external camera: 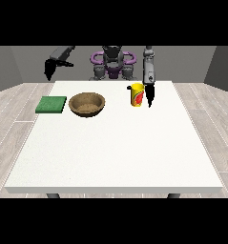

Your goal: Pick the cup and pour the ball into the bowl, then pick the bowl and place it on the pad

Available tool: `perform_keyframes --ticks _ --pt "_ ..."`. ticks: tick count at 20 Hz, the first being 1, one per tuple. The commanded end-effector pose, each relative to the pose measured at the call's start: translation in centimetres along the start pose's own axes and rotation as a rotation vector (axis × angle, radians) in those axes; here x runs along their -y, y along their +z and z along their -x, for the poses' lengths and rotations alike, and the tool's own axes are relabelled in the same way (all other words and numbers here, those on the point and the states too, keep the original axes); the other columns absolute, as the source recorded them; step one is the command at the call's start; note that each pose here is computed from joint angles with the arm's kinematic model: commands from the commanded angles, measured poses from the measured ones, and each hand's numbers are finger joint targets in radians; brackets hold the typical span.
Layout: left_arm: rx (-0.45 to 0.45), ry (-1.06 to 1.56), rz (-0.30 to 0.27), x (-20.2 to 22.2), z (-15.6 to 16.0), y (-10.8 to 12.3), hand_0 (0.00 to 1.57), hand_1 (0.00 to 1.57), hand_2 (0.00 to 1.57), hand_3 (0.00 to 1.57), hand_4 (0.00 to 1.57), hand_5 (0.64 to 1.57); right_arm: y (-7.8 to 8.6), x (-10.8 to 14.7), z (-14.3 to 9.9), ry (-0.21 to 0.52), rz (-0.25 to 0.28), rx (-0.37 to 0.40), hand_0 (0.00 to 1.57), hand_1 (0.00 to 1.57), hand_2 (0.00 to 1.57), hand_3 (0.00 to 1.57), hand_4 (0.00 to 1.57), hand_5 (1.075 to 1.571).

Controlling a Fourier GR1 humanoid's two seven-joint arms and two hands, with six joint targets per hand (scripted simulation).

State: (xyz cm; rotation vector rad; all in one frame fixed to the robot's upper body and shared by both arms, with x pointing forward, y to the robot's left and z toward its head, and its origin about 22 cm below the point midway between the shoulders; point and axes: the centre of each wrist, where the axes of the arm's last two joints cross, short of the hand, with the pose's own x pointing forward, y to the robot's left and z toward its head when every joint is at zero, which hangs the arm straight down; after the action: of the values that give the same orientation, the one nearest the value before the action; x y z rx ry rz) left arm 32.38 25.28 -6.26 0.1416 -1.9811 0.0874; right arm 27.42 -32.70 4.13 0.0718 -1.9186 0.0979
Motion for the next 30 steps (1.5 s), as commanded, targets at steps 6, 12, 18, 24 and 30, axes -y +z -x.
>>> perform_keyframes --ticks 6,12,18,24,30 --pt "0.002 0.005 -0.008 0.3 2.1 0.1 0.0 0.0 0.0 0.0 0.0 1.526 -0.8 1.7 0.0 0.019 -0.006 0.042 0.0 0.0 0.0 0.0 0.0 1.571" --pt "0.077 -0.31 -0.023 1.1 3.0 2.6 1.29 1.29 1.57 1.57 1.4 1.268 -1.6 1.3 -1.3 0.02 -0.03 0.041 0.0 0.0 0.0 0.0 0.0 1.57" --pt "0.027 -0.354 -0.023 1.3 3.5 4.3 1.33 1.33 1.57 1.57 1.5 1.241 -0.8 4.1 -2.3 0.026 -0.036 -0.009 0.0 0.0 0.0 0.0 0.0 1.57" --pt "-0.027 -0.665 0.058 -3.7 0.0 -2.5 1.38 1.38 1.57 1.57 1.57 1.341 1.5 5.3 1.1 0.001 0.027 -0.189 0.0 0.0 0.0 0.0 0.0 1.569" --pt "-0.098 -0.892 0.109 -7.6 -5.4 -10.2 1.46 1.46 1.57 1.57 1.57 1.282 2.1 5.7 2.2 -0.019 0.049 -0.226 0.0 0.0 0.0 0.0 0.0 1.568"
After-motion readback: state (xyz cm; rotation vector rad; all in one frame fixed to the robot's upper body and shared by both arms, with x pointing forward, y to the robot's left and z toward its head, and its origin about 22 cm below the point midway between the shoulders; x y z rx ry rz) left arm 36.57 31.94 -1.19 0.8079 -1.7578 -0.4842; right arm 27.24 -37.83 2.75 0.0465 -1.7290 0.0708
